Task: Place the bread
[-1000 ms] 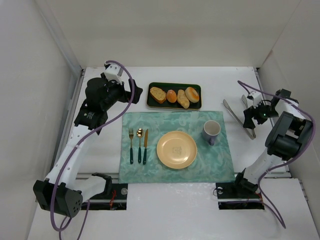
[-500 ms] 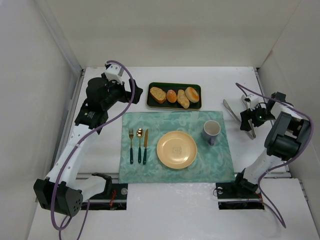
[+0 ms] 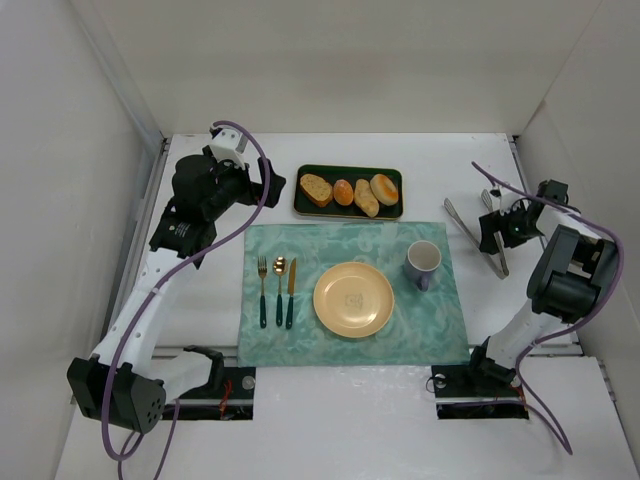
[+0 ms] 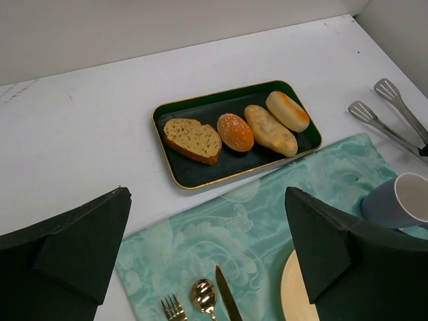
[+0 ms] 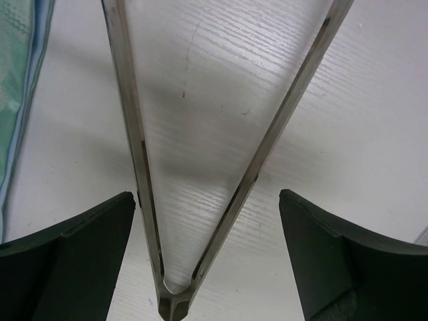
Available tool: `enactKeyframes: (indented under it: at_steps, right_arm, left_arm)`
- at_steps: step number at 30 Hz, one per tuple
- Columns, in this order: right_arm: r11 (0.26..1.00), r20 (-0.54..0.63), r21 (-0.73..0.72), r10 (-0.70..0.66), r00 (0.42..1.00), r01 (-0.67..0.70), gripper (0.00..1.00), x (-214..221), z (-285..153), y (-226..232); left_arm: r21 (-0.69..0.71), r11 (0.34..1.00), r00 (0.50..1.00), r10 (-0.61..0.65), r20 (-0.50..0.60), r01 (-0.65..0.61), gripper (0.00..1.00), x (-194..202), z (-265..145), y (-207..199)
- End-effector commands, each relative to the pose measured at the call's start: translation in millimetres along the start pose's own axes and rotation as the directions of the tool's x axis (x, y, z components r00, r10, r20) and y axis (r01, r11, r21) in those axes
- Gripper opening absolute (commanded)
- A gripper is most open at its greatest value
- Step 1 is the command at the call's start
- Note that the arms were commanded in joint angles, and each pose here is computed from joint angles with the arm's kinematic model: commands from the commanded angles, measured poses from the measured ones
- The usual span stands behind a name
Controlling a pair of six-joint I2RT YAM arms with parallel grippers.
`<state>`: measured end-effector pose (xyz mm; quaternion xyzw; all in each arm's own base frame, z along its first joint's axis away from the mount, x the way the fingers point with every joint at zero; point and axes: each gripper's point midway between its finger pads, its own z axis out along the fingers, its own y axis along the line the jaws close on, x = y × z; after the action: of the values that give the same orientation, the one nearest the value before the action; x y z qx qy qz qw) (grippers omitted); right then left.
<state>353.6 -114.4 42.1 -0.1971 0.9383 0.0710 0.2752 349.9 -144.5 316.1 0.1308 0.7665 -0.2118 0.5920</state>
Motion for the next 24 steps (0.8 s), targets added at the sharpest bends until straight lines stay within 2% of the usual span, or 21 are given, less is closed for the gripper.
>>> enactKeyframes:
  at_steps: [1, 24]
  right_arm:
    - [0.998, 0.031, 0.066, -0.005, 1.000, 0.003, 0.94, -10, -6, -11]
    - [0.999, -0.088, -0.034, -0.016, 0.996, 0.014, 0.90, 11, 12, 1]
  left_arm:
    - [0.027, 1.000, 0.997, 0.014, 0.069, -0.016, 1.00, -25, -4, -8]
    - [0.027, 1.000, 0.997, 0.014, 0.069, -0.016, 1.00, -25, -4, -8]
